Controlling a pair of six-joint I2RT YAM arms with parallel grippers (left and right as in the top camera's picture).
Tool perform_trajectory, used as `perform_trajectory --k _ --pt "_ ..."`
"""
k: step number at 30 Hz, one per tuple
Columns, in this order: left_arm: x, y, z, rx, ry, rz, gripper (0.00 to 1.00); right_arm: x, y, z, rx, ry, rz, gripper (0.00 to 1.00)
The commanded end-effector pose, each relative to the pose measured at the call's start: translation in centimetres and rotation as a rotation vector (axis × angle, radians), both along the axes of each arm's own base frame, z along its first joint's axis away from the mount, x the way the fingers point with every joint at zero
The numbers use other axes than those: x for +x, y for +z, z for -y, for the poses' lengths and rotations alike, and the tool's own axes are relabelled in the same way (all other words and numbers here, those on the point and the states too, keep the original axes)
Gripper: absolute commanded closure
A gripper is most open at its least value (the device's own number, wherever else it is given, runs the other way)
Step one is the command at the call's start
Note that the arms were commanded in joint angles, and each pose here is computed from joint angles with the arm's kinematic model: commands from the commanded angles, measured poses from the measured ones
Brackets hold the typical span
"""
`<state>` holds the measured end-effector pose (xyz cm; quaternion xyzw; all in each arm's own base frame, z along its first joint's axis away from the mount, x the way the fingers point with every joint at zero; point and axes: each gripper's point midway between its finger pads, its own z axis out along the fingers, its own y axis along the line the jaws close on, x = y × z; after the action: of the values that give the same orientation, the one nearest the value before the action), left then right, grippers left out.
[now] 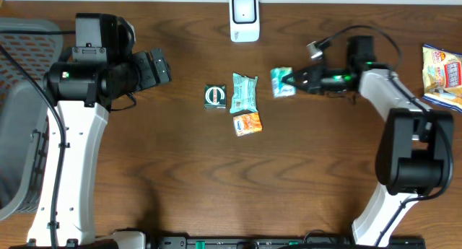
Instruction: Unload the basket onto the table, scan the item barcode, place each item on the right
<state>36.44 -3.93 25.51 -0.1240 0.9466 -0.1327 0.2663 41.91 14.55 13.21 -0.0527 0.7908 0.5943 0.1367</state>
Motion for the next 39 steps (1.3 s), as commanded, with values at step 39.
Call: perform_trajectory --k 39 --pt "0.0 0.0 -0.2 0.006 0.0 0.0 0.02 15.5 6.3 -7.1 -1.241 -0.191 1.13 0.99"
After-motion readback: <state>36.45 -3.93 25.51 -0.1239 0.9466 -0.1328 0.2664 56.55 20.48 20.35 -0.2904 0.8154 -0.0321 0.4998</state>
